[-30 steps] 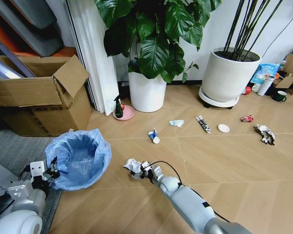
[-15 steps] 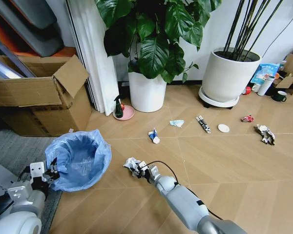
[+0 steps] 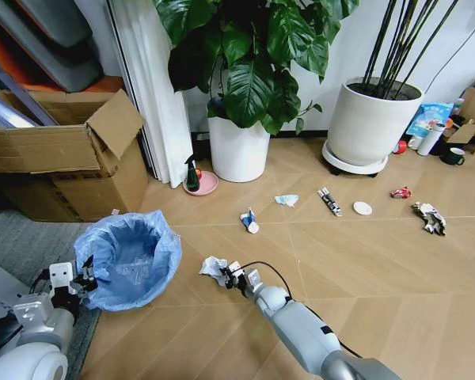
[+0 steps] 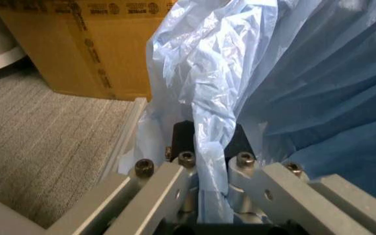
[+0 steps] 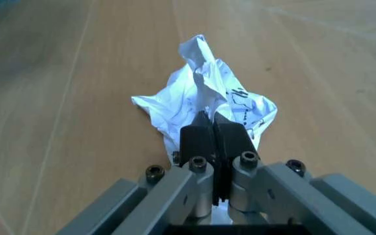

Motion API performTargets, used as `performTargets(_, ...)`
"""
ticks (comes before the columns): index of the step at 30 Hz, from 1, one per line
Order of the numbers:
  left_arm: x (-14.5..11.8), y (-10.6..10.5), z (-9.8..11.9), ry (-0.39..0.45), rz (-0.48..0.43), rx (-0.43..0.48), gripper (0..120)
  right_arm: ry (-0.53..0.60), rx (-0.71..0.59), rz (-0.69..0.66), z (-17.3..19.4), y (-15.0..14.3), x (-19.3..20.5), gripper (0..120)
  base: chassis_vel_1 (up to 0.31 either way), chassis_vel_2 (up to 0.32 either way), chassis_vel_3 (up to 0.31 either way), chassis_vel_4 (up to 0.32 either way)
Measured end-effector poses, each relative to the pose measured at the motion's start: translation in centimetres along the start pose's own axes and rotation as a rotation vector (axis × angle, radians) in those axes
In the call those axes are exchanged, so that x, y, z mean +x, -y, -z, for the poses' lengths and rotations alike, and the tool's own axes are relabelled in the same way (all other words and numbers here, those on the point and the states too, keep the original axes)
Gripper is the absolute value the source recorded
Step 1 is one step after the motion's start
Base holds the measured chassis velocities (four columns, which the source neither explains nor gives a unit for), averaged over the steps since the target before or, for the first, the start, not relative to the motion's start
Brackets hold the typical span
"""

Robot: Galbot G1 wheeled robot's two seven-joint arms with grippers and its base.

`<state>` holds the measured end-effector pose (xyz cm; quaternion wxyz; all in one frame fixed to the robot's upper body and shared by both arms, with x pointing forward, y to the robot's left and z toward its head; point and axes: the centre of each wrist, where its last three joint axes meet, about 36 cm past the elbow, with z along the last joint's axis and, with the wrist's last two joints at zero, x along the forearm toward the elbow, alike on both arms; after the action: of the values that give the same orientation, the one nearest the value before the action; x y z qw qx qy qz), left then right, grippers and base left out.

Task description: Pick up the trash bin and place the garbage on the floor into it.

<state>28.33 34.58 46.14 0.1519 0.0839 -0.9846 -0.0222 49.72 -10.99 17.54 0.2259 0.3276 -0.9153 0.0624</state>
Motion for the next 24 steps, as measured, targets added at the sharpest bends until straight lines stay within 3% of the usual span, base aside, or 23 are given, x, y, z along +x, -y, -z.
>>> performTargets(7,-0.1,0.1,0.1,0.001,-0.010,-0.002,0,0.079,-0.018,-0.057,2.0,1.9,2.7,0,0.000,0.000,0.000,0.000)
performTargets(12,-0.5,0.2,0.1,-0.008,-0.024,-0.002,0,0.198,-0.039,-0.092,6.7,3.5,4.8,0,0.000,0.000,0.000,0.000)
performTargets(15,-1.0,0.4,0.3,-0.023,-0.050,-0.013,0,0.345,-0.090,-0.080,14.1,4.1,7.9,0,0.000,0.000,0.000,0.000)
performTargets(19,-1.3,0.5,0.4,-0.038,-0.069,-0.020,0,0.404,-0.105,-0.067,17.0,4.5,10.3,0,0.000,0.000,0.000,0.000)
performTargets(21,-2.0,0.5,0.5,-0.055,-0.091,-0.038,0,0.469,-0.087,-0.041,20.3,4.9,13.8,0,0.000,0.000,0.000,0.000)
performTargets(24,-2.6,0.6,0.5,-0.072,-0.104,-0.047,0,0.499,-0.072,-0.014,22.4,4.5,16.3,0,0.000,0.000,0.000,0.000)
